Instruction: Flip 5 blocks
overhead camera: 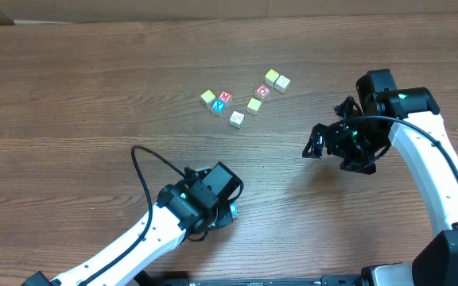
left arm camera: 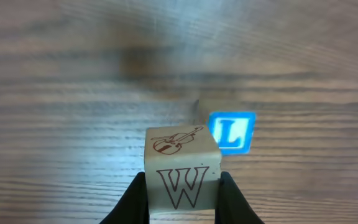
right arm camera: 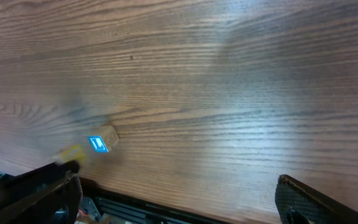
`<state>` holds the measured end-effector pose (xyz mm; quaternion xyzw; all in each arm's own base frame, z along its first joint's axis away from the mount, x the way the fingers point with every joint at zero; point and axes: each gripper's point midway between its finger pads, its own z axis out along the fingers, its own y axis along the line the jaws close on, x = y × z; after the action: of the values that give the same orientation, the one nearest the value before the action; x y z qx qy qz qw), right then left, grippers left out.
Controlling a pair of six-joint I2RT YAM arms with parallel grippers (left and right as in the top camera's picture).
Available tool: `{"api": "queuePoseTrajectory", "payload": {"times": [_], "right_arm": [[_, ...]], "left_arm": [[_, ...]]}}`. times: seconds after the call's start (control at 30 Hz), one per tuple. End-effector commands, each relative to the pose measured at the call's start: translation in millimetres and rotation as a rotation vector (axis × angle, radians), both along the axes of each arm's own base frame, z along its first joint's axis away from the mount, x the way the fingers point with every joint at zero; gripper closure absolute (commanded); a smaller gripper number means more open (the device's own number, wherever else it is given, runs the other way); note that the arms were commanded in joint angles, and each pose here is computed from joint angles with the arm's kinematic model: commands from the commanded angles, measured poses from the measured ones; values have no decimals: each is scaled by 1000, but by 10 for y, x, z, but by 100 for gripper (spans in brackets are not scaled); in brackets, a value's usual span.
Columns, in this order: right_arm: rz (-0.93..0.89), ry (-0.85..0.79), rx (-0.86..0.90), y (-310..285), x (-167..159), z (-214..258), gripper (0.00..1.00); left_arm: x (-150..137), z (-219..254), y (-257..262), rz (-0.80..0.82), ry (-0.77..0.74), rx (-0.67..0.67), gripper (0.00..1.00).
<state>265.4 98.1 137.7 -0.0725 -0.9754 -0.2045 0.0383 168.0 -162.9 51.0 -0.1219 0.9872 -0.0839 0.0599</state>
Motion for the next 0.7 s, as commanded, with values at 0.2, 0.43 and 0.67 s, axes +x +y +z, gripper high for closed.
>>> {"api": "queuePoseTrajectory", "payload": {"times": [0.2,0.43,0.67], "right_arm": [[0,-31,-2,-21,55,73,0],[0,-30,-2,-21,53,73,0],[0,-28,-3,-22,48,73,0]], "left_arm": [[-201,-268,39,44,75,-19,96],[-91,-268,61,36,18,2,96],[-2,-314,95,46,-15,36,95]]}}
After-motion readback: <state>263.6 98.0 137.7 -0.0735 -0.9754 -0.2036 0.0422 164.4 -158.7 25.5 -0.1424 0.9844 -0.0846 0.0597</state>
